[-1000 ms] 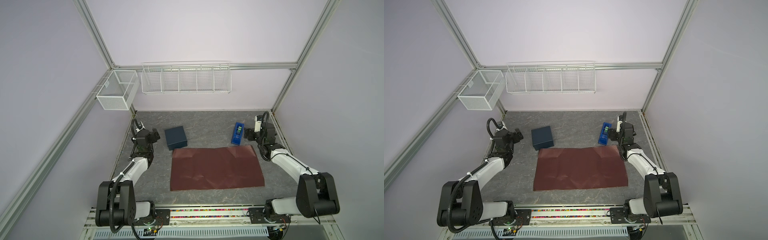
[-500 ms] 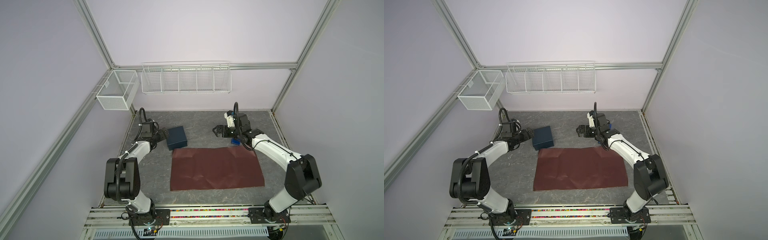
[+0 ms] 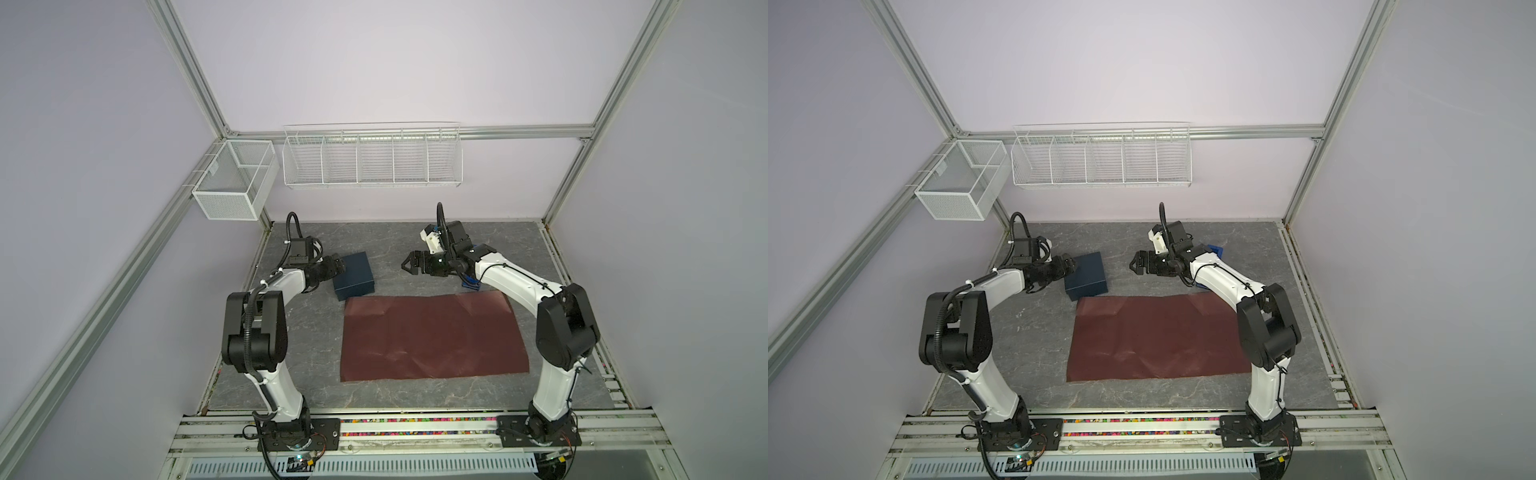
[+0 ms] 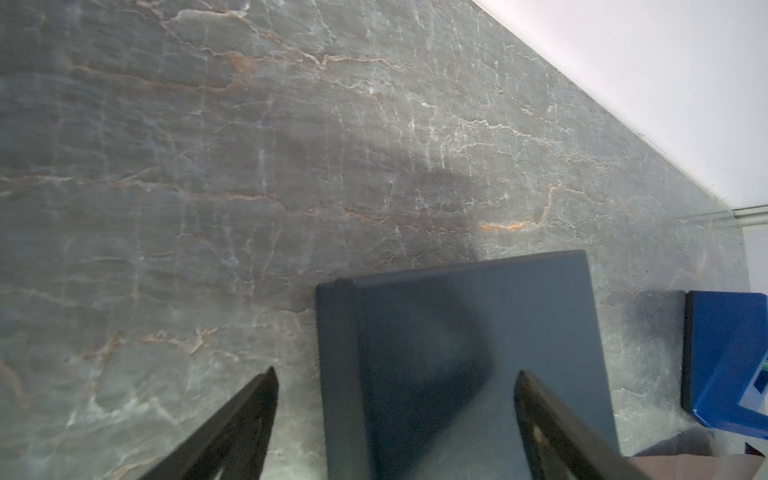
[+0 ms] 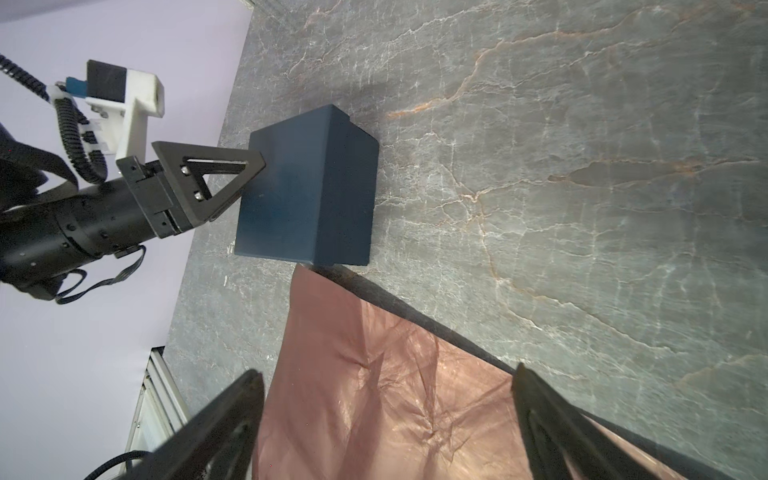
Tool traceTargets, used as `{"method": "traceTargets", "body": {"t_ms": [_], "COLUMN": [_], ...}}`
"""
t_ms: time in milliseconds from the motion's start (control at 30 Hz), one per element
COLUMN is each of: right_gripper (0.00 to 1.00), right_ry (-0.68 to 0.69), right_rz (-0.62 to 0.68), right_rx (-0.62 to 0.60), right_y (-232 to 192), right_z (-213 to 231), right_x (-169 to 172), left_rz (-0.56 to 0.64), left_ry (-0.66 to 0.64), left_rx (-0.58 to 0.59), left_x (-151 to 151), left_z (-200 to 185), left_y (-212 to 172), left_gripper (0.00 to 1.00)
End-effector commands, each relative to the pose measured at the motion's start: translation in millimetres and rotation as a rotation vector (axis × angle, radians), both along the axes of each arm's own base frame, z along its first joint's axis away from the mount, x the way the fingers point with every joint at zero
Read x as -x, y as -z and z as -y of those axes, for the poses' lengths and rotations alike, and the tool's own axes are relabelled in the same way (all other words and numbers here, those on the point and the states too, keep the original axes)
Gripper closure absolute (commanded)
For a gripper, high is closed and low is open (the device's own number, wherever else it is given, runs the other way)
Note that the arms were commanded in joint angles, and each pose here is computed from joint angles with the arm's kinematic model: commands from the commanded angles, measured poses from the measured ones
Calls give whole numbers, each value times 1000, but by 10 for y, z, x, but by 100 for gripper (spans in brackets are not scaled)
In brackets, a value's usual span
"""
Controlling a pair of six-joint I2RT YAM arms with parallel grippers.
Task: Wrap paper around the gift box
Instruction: 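Reach both grippers to opposite sides of the dark blue box, then close both grippers on the box sides and lift it slightly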
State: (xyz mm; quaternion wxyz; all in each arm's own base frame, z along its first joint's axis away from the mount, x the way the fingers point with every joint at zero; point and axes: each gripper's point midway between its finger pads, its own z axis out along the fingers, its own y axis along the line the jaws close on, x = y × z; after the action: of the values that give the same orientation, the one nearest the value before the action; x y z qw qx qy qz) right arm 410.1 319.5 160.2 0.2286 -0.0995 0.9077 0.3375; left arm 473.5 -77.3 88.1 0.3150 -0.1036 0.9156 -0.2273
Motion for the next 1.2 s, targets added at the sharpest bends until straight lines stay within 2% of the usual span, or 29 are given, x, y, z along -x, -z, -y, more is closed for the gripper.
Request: {"method": "traceTargets", "body": {"t_ms": [0,433,600,833,1000,1167], "right_gripper": [4,7,8,18,27,36], "right_ry": [-15,-37,-30,-7,-33,-28], "right_rz": [-72,-177,-241,-304,-353,-369], "right_rx": [-23,-24,-84,-197,-231,-220], "right_y": [36,273,372,528,639,758], "right_z": [-100,-207,-266,-425,-564,-619], "right_x": [38,28,37,-43,-95,-168], "left_rz": [-8,-32,-36,-68,-87,-90], "left_ry": [32,146,165,170,168,158], "left_rx": [66,137,183,120,90,191], "left_x": [-75,-164,-145,23,137,189], "left_z": [121,937,1148,1058,926,810], "left_y": [-32,-81,-126,-139,-106,-96], "left_gripper": [12,14,15,15,13,13]}}
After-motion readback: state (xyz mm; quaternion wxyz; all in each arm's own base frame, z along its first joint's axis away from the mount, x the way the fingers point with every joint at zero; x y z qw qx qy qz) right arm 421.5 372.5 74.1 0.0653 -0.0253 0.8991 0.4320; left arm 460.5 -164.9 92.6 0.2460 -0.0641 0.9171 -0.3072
